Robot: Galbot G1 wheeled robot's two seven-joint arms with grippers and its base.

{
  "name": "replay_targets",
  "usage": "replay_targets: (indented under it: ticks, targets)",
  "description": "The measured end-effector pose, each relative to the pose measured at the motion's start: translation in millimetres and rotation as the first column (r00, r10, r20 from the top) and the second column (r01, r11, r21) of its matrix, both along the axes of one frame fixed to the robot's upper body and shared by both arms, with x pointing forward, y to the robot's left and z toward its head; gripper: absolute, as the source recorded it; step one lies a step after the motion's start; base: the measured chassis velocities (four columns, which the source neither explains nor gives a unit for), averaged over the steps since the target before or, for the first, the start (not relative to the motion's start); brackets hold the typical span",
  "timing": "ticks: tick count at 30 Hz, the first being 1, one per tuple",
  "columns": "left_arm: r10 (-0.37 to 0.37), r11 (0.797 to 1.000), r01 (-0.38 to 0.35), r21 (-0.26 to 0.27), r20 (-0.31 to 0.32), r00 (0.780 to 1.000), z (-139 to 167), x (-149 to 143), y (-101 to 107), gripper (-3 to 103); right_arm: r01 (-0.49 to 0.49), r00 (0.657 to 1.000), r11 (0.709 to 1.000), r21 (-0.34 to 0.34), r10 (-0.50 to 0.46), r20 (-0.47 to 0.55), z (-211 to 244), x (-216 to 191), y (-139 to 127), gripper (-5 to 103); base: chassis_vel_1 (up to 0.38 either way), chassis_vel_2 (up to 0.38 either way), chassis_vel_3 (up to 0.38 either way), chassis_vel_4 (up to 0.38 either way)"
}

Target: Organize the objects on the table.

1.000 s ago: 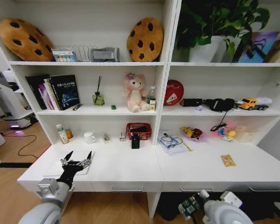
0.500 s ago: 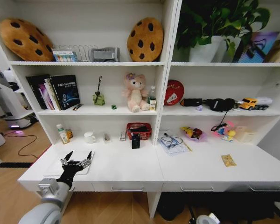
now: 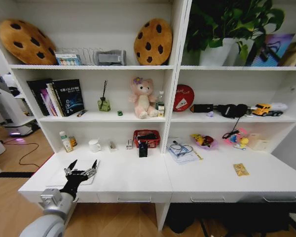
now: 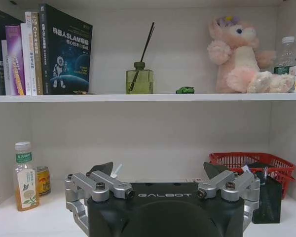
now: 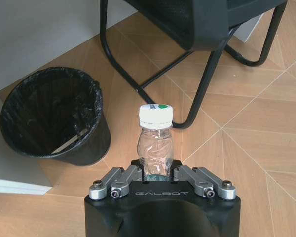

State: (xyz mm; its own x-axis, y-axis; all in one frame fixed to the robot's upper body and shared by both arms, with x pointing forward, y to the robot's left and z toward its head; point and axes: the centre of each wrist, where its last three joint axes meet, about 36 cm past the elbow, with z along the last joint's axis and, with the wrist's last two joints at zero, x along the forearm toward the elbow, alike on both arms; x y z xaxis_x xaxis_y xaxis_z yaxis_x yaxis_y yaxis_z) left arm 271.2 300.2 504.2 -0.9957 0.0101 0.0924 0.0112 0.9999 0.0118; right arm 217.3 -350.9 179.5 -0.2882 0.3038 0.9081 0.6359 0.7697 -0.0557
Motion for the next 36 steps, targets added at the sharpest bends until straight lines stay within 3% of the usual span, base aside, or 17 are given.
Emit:
replay_targets:
  ticks: [16,19,22,23,24,25,26,27,28,29,30,31,32,33,34,35,36]
  targets:
    - [-0.001,1.0,0.001,0.0,0.0,1.0,0,0,0,100,-0.001,1.0,1.0,-0.019,0.001,0.022,0,-6,4,23,-0.234,-0.23,0.218,0.23]
    - [-0.002,1.0,0.002,0.0,0.0,1.0,0,0,0,100,-0.078,0.996,0.996,-0.036,0.08,0.048,-2,-12,7,23,-0.28,-0.261,0.261,0.261]
    - [-0.002,1.0,0.002,0.0,0.0,1.0,0,0,0,100,-0.235,0.962,0.972,-0.016,0.235,0.137,-7,-19,11,23,-0.135,-0.196,0.169,0.107]
    - [-0.002,1.0,0.002,0.0,0.0,1.0,0,0,0,100,-0.359,0.916,0.933,-0.008,0.354,0.187,-13,-25,9,23,0.021,-0.124,0.055,0.055]
    - [-0.002,1.0,0.002,0.0,0.0,1.0,0,0,0,100,-0.503,0.838,0.864,-0.025,0.495,0.229,-20,-30,6,23,0.021,-0.059,0.055,0.055]
    - [-0.002,1.0,0.002,0.0,0.0,1.0,0,0,0,100,-0.503,0.838,0.864,-0.025,0.495,0.229,-20,-30,6,23,0.021,-0.059,0.055,0.055]
    - [-0.002,1.0,0.002,0.0,0.0,1.0,0,0,0,100,-0.61,0.76,0.791,-0.043,0.599,0.252,-26,-32,2,23,-0.071,0.022,-0.026,-0.033]
    - [-0.001,1.0,0.001,0.0,0.0,1.0,0,0,0,100,-0.779,0.584,0.623,-0.073,0.763,0.278,-38,-28,-4,23,0.012,0.022,-0.049,-0.059]
    - [-0.001,1.0,0.001,0.0,0.0,1.0,0,0,0,100,-0.779,0.584,0.623,-0.073,0.763,0.278,-38,-28,-4,23,0.012,0.022,-0.049,-0.059]
    - [-0.001,1.0,0.001,0.0,0.0,1.0,0,0,0,100,-0.872,0.442,0.483,-0.081,0.847,0.295,-46,-18,-7,23,0.031,0.091,-0.062,-0.073]
    - [-0.001,1.0,0.001,0.0,0.0,1.0,0,0,0,100,-0.872,0.442,0.483,-0.081,0.847,0.295,-46,-18,-7,23,0.031,0.091,-0.062,-0.073]
    - [-0.001,1.0,0.001,0.0,0.0,1.0,0,0,0,100,-0.904,0.376,0.418,-0.084,0.875,0.304,-51,-9,-7,23,0.062,0.094,-0.062,-0.073]
    - [0.0,1.0,0.0,0.0,0.0,1.0,0,0,0,100,-0.94,0.285,0.327,-0.098,0.91,0.301,-61,10,-4,23,0.045,0.056,-0.053,-0.052]
    - [0.0,1.0,0.0,0.0,0.0,1.0,0,0,0,100,-0.94,0.285,0.327,-0.098,0.91,0.301,-61,10,-4,23,0.045,0.056,-0.053,-0.052]
    - [0.0,1.0,0.0,0.0,0.0,1.0,0,0,0,100,-0.952,0.242,0.284,-0.115,0.926,0.289,-66,23,-1,23,0.045,0.056,-0.026,-0.01]
    - [0.0,1.0,0.0,0.0,0.0,1.0,0,0,0,100,-0.957,0.217,0.26,-0.125,0.935,0.282,-69,31,1,23,0.0,0.0,0.0,0.0]
    - [0.0,1.0,0.0,0.0,0.0,1.0,0,0,0,100,-0.966,0.152,0.198,-0.164,0.954,0.26,-75,61,8,23,0.0,0.0,0.0,0.0]
